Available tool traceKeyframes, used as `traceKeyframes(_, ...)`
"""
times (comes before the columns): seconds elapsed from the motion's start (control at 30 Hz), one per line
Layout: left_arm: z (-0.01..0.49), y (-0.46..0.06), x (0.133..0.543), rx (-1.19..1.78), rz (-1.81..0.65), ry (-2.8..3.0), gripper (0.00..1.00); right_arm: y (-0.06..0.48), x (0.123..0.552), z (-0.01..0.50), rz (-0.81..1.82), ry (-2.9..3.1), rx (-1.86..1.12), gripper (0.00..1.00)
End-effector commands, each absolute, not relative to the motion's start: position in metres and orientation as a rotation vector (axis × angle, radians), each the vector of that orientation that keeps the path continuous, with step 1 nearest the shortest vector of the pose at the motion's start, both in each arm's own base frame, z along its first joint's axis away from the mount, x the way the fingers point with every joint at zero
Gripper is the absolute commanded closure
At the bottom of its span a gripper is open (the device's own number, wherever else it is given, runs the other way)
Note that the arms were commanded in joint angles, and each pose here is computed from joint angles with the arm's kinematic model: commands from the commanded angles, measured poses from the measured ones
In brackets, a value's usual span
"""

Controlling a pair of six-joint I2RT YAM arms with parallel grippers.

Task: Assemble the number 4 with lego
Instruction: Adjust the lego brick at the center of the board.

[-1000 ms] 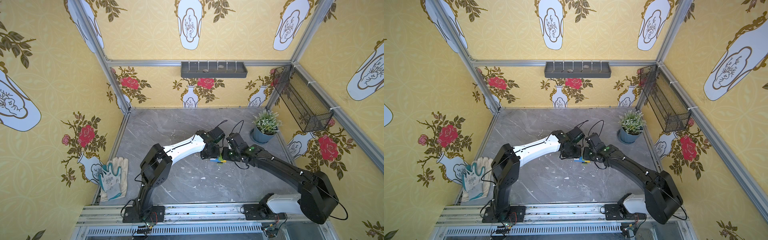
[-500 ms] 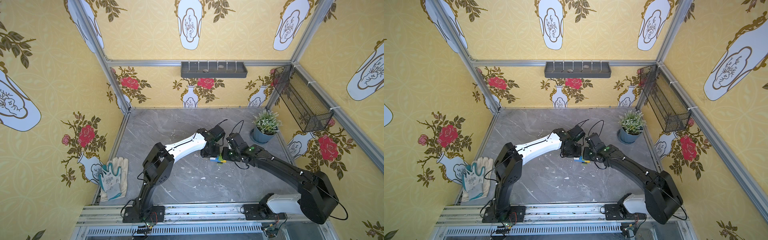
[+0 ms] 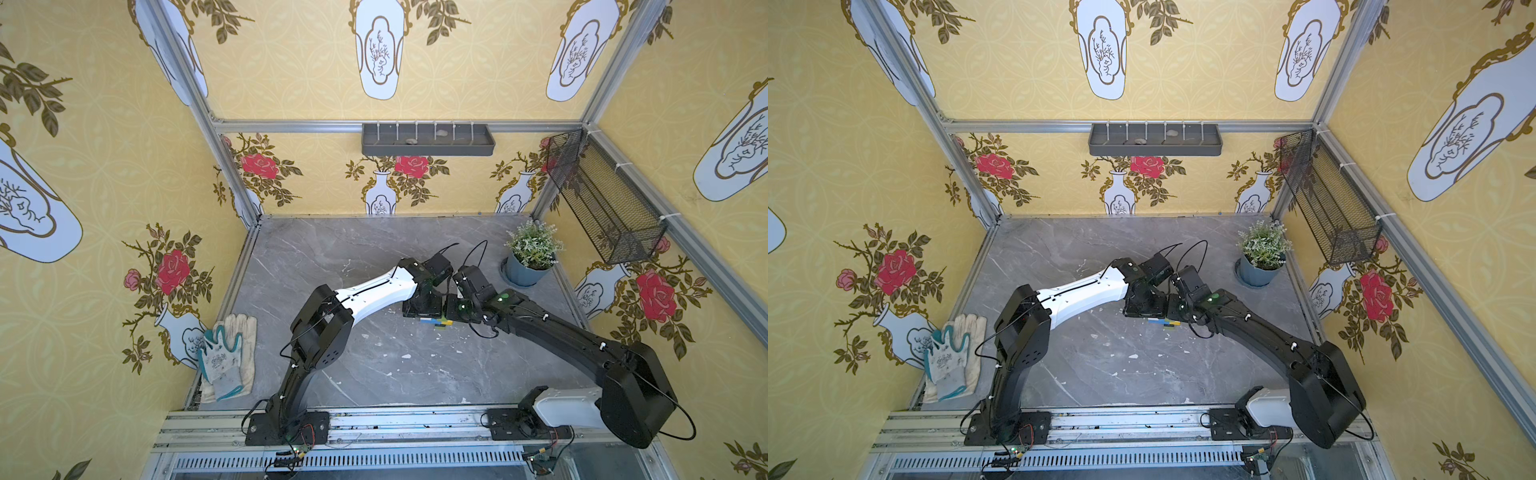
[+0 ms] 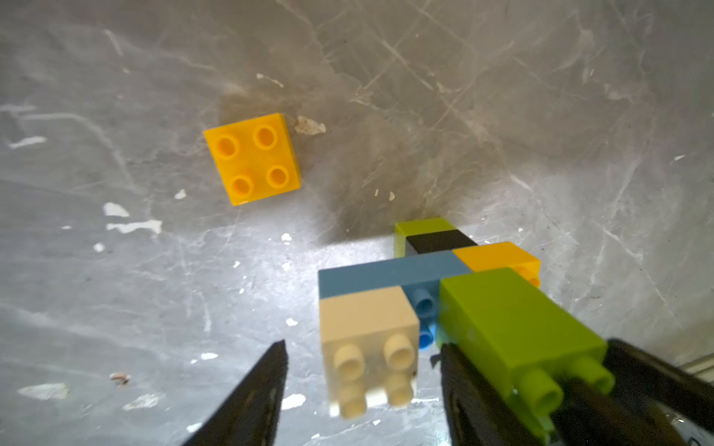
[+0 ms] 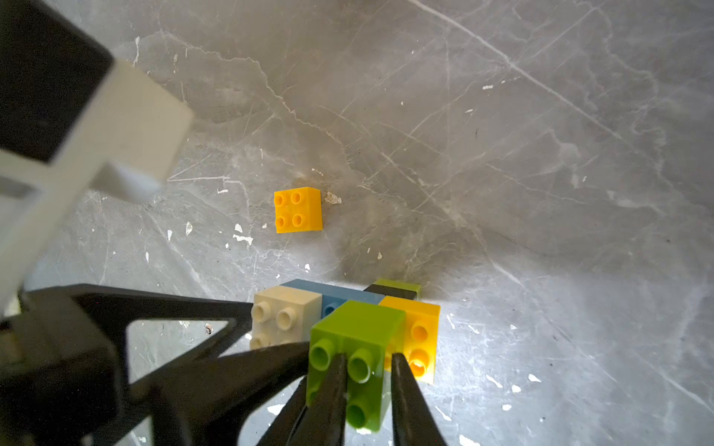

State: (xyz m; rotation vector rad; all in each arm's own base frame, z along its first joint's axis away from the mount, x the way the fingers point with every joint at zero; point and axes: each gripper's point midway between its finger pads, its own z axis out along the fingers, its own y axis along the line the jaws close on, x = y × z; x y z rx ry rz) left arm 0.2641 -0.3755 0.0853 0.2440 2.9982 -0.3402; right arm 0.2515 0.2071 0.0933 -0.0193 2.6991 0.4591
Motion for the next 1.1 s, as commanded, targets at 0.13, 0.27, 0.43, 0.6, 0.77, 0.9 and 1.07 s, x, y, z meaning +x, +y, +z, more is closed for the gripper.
traceKeyframes(0.13,0.138,-0.365,0.286,0.217,-0.373,2.875,0.26,0.163,0.204,0.059,0.189,2.943,-0.035,0.78)
traceKeyframes(0.27,0.155,-0.341,0.296,0.154,-0.374,2.834,0.21,0.163,0.204,0.058,0.189,2.946,-0.036,0.78)
traceKeyframes(0.43,0.148,-0.308,0.309,0.07,-0.409,2.815,0.22,0.162,0.204,0.057,0.187,2.946,-0.032,0.78)
traceKeyframes(0.6,0.114,-0.309,0.318,0.063,-0.424,2.873,0.34,0.163,0.204,0.055,0.187,2.951,-0.036,0.78)
traceKeyframes(0.77,0.083,-0.327,0.321,0.095,-0.437,2.931,0.37,0.163,0.204,0.054,0.183,2.956,-0.039,0.78)
traceKeyframes(0.9,0.071,-0.334,0.326,0.094,-0.421,2.946,0.31,0.164,0.204,0.054,0.189,2.957,-0.042,0.78)
traceKeyframes(1.07,0.062,-0.337,0.334,0.06,-0.365,2.966,0.33,0.164,0.204,0.054,0.19,2.956,-0.044,0.78)
